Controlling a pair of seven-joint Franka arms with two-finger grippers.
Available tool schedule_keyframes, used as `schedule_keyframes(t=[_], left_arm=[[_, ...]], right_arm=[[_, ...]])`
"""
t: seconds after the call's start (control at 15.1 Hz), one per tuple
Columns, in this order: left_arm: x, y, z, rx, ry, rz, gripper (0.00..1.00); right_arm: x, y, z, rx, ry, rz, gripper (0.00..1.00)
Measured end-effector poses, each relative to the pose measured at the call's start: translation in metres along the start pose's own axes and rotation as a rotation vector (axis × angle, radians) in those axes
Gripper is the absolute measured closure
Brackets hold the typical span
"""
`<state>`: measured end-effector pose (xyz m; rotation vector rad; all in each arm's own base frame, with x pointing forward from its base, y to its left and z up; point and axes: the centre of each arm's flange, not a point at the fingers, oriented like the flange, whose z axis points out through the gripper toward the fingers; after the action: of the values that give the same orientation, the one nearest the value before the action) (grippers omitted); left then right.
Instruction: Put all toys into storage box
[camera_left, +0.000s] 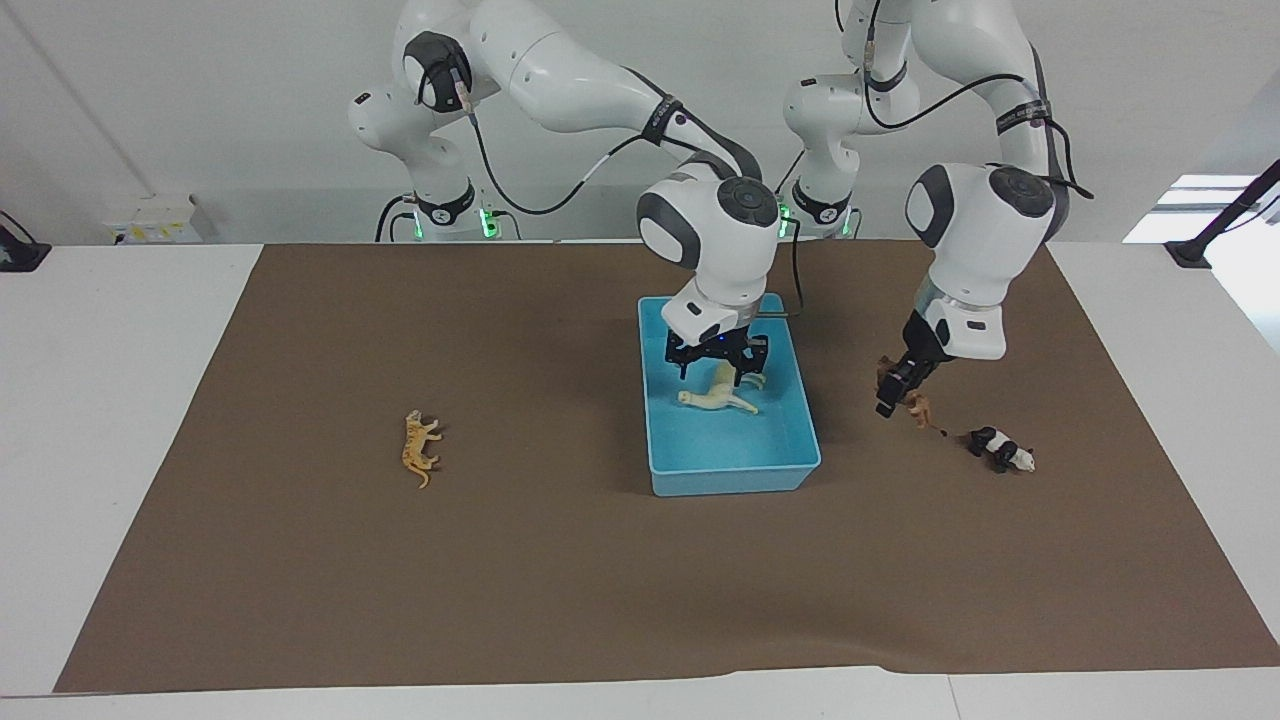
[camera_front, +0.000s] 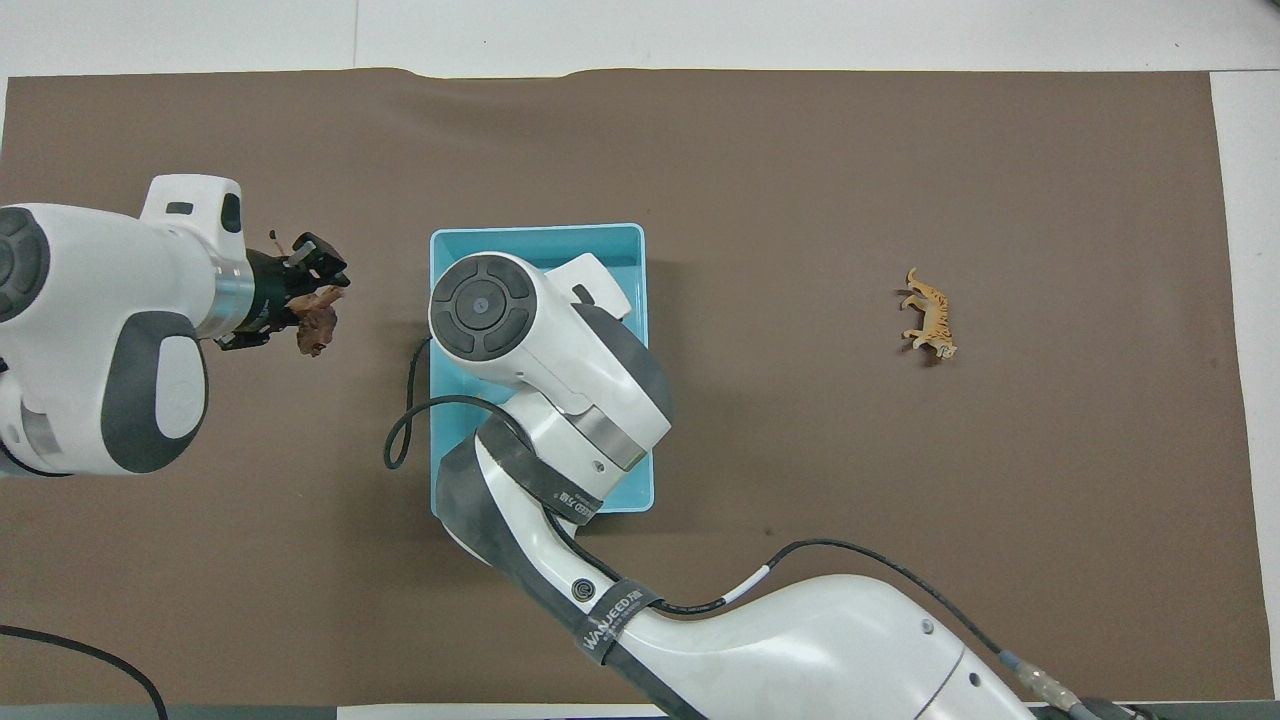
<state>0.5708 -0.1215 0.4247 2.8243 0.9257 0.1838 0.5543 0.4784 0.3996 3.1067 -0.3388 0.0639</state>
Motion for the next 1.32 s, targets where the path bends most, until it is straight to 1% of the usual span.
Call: schedule_keyframes(t=[0.13, 0.26, 0.33, 0.4, 0.46, 0.53, 0.59, 0.66, 0.73, 0.79, 0.92, 1.12, 1.19, 1.32], left_arm=[[-0.032, 0.031, 0.002, -0.01, -0.013, -0.007, 0.37], [-0.064, 0.055, 0.007, -0.017, -0.025, 0.006, 0.37], [-0.08, 0.065, 0.009, -0.021, -0.03, 0.016, 0.3], [-0.096, 0.075, 0.01, -0.024, -0.036, 0.021, 0.26], [-0.112, 0.083, 0.011, -0.025, -0.043, 0.026, 0.26], [-0.127, 0.091, 0.012, -0.025, -0.05, 0.032, 0.21], [-0.137, 0.095, 0.013, -0.022, -0.055, 0.036, 0.1], [-0.138, 0.094, 0.015, -0.018, -0.057, 0.032, 0.01], [-0.129, 0.088, 0.016, -0.013, -0.054, 0.014, 0.0], [-0.109, 0.078, 0.016, -0.009, -0.046, -0.01, 0.0], [-0.049, 0.041, 0.013, -0.003, -0.021, -0.004, 0.0], [0.05, -0.046, 0.006, 0.011, 0.025, 0.125, 0.0], [0.078, -0.075, 0.007, 0.009, 0.054, 0.166, 0.0], [0.122, -0.121, 0.017, 0.0, 0.132, 0.222, 0.0]], right_arm=[[0.037, 0.04, -0.041, 0.005, 0.015, 0.02, 0.0], [0.081, 0.102, -0.086, 0.008, 0.027, -0.013, 0.0], [0.101, 0.136, -0.103, 0.007, 0.03, -0.033, 0.0], [0.118, 0.168, -0.114, 0.002, 0.029, -0.053, 0.0], [0.132, 0.195, -0.116, -0.006, 0.022, -0.076, 0.0], [0.145, 0.221, -0.108, -0.017, 0.01, -0.104, 0.0], [0.159, 0.248, -0.094, -0.023, 0.002, -0.132, 0.0], [0.172, 0.274, -0.077, -0.024, 0.0, -0.148, 0.0], [0.183, 0.302, -0.059, -0.025, 0.0, -0.143, 0.0], [0.19, 0.33, -0.041, -0.024, 0.003, -0.126, 0.0], [0.189, 0.377, -0.004, -0.016, 0.026, -0.102, 0.0], [0.16, 0.408, 0.044, 0.002, 0.079, -0.109, 0.0], [0.148, 0.41, 0.056, 0.006, 0.087, -0.114, 0.0], [0.134, 0.413, 0.073, 0.007, 0.085, -0.135, 0.0]])
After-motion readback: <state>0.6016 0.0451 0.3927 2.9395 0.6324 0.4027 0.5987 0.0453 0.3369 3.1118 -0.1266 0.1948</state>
